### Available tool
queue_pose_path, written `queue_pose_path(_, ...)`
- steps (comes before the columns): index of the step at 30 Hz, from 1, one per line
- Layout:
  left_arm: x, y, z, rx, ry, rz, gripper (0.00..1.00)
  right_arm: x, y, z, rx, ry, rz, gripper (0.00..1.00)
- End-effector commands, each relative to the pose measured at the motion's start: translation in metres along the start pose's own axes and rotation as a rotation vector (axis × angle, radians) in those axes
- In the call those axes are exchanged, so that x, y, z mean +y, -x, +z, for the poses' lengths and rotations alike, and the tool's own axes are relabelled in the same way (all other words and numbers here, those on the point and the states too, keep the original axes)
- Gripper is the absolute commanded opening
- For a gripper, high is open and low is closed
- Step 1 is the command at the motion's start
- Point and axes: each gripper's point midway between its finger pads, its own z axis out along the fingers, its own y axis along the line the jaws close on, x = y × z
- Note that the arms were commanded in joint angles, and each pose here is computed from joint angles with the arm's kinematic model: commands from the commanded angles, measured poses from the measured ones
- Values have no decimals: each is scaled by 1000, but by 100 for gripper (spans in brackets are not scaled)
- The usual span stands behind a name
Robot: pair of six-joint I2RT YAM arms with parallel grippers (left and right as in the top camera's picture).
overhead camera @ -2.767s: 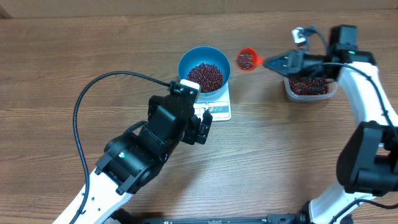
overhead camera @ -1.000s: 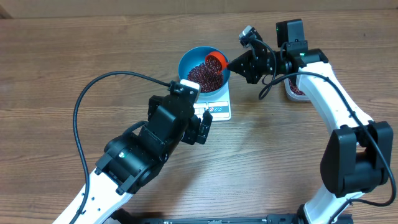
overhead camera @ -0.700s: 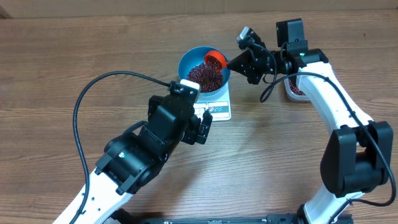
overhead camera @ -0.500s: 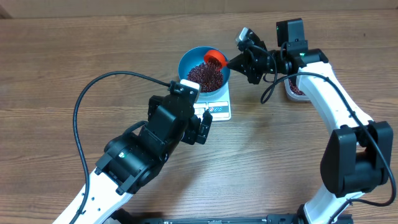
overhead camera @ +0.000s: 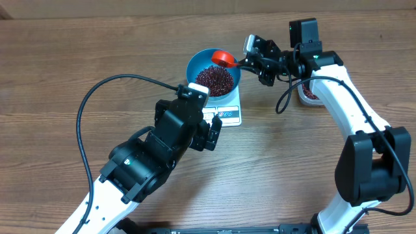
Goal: Scoop item into bowl and weigh 150g on scale
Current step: 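Tilt the scoop with the right gripper to pour beans into the bowl, then raise the empty scoop and move it back right over the tub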
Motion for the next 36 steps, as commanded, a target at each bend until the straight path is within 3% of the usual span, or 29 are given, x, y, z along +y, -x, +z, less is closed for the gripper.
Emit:
queue_pose_path(1, 1, 6, -1, -11, 2, -28, 99, -3, 15, -3, -42, 2, -71, 4)
queue_pose_path(8, 1, 6, -1, -11, 2, -28, 99, 0, 19, -3, -66, 23, 31, 4)
queue_pose_path(15, 1, 6, -1, -11, 2, -28, 99, -25, -4, -15, 2, -86, 499, 4)
queue_pose_path(20, 1, 6, -1, -11, 2, -28, 99, -46, -19, -38, 69, -205, 691, 4)
queue_pose_path(30, 1, 6, -1, -11, 2, -28, 99, -54, 12, -99, 135, -315, 718, 4)
queue_pose_path(36, 1, 6, -1, -11, 2, -28, 99, -65, -23, -140, 329, -610, 857, 4)
